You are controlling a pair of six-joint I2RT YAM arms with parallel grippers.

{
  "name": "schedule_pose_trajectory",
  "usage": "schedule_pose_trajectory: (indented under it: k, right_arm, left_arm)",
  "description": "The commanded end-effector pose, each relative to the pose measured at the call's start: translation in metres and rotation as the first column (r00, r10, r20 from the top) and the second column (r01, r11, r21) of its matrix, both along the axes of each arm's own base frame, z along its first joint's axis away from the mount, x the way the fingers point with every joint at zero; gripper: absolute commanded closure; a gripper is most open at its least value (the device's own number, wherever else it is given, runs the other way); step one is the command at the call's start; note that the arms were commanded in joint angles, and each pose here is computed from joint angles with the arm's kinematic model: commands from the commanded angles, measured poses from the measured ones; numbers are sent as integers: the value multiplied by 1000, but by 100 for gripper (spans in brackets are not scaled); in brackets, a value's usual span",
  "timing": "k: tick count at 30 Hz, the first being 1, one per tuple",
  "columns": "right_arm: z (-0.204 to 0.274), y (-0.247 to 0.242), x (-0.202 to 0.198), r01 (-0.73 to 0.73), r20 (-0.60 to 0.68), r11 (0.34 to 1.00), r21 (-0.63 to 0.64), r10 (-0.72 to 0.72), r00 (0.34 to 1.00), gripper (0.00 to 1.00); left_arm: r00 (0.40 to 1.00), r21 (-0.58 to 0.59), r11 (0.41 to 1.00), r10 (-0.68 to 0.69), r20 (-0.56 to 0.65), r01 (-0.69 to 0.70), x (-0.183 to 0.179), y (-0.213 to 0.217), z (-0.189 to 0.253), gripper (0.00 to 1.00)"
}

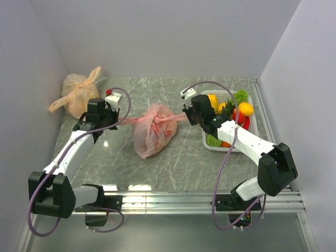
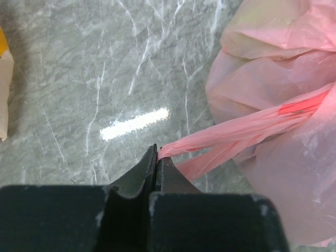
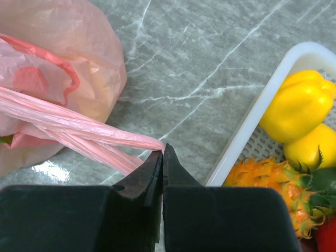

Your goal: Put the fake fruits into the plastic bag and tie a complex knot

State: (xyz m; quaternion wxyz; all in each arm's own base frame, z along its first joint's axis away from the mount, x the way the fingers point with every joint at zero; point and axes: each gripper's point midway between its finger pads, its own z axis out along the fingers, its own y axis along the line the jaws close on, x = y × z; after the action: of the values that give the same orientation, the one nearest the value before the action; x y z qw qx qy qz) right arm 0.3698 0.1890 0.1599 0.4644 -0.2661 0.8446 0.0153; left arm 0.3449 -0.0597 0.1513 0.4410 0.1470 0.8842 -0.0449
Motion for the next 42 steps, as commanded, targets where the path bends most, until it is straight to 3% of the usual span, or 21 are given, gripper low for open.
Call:
schedule_pose_trajectory:
  k: [1, 5, 10, 14, 20, 24, 27, 31, 32, 35, 40, 42]
  right_arm:
    - [34, -76, 25, 237, 95, 958, -162, -224, 970, 100]
    - [42, -56, 33, 173, 86, 979, -112, -163, 983, 100]
    - [23, -11, 34, 53, 5, 998, -46, -53, 999, 100]
    - [5, 21, 41, -2, -82, 1000, 13, 3, 997, 100]
    - [-7, 50, 30, -85, -186, 990, 108, 104, 977, 100]
    - [1, 57, 23, -94, -202, 982, 164, 126, 971, 98]
    - [11, 60, 18, -110, -200, 977, 184, 146, 969, 92]
    - [31, 67, 10, -156, -193, 961, 227, 201, 960, 76]
    - [41, 68, 8, -167, -176, 955, 246, 213, 961, 62]
    - [61, 74, -2, -208, -150, 932, 296, 260, 954, 43]
    - [92, 81, -18, -278, -99, 892, 357, 331, 938, 29]
    - [105, 83, -26, -308, -77, 872, 380, 362, 929, 23]
  left_arm:
    - [977, 139, 971, 182, 112, -197, 21, 64, 46, 100]
    - [985, 75, 988, 123, 122, -133, 30, 47, 53, 100]
    - [998, -32, 999, 10, 63, -8, 34, 15, 23, 100]
    - [999, -76, 997, -28, 25, 30, 46, -2, 10, 100]
    - [981, -181, 967, -190, -41, 180, 36, -41, -6, 99]
    - [975, -209, 956, -218, -40, 205, 31, -54, -4, 92]
    - [976, -222, 954, -213, -38, 200, 30, -55, 5, 84]
    - [964, -256, 935, -264, -37, 246, 24, -64, 28, 61]
    - [961, -266, 930, -274, -41, 254, 19, -65, 34, 56]
    - [951, -303, 907, -309, -4, 293, 13, -74, 60, 38]
    - [947, -341, 884, -316, 65, 319, 7, -78, 103, 3]
    - [942, -345, 877, -323, 95, 335, 4, -78, 120, 1]
